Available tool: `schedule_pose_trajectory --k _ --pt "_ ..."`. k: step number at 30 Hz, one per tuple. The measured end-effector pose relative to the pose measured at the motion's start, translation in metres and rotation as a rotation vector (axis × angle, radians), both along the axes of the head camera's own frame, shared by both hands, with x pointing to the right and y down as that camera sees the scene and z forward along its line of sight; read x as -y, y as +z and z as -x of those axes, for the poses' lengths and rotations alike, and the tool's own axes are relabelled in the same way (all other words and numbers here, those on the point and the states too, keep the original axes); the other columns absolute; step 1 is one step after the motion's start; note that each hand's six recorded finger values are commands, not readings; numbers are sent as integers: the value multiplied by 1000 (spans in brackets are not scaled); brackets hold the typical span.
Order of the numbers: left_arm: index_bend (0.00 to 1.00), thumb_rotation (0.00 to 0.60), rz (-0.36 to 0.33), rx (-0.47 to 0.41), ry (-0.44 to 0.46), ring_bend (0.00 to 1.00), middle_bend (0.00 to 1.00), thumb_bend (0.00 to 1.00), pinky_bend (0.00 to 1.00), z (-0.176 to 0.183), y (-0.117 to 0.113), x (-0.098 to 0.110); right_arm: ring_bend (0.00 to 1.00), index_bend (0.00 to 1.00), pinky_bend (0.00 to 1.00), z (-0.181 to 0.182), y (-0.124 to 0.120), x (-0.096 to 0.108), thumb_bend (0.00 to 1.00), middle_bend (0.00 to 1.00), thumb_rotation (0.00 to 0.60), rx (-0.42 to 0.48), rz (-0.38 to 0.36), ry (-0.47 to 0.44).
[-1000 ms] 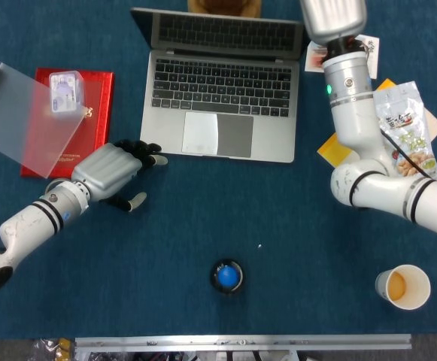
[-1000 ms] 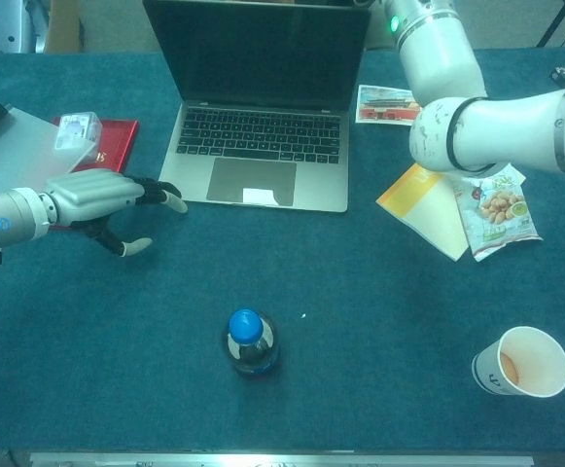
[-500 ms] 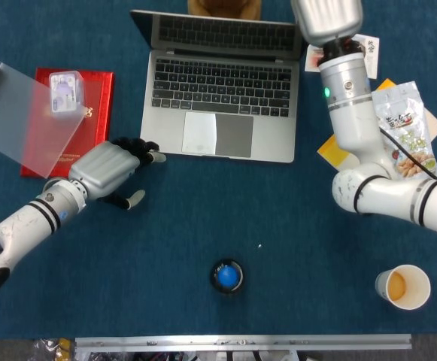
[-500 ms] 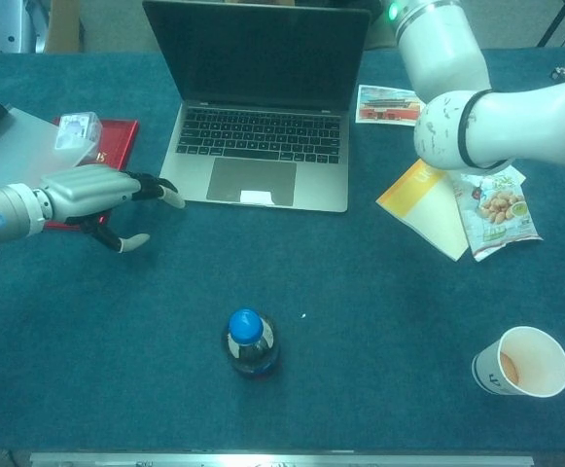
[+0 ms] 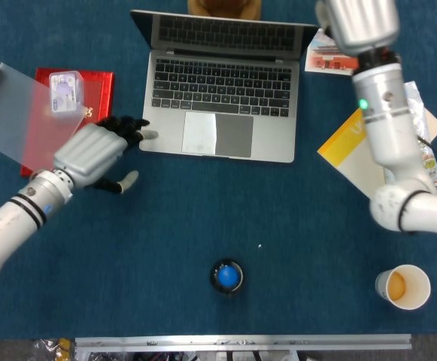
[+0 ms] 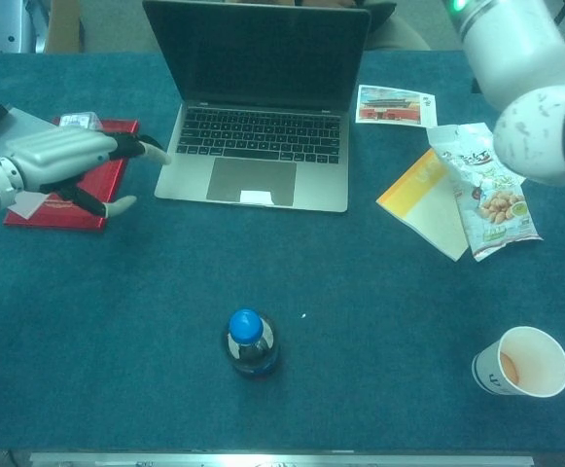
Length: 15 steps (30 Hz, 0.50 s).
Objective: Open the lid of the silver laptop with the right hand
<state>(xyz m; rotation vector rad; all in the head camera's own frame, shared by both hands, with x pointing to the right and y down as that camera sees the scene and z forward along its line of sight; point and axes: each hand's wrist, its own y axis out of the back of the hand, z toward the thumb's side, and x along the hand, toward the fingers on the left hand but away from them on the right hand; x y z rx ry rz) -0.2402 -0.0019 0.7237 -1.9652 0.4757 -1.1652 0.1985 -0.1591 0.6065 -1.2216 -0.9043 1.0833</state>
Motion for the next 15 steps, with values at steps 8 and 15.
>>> schedule_pose_trajectory --k 8,15 --pt "140 442 -119 -15 -110 66 97 440 113 31 -32 12 0 39 0 -60 -17 -23 288 151 600 -17 16 37" --pt "145 497 -228 6 -262 67 107 440 113 81 -61 11 0 63 0 -123 -24 -51 288 173 600 -27 34 110"
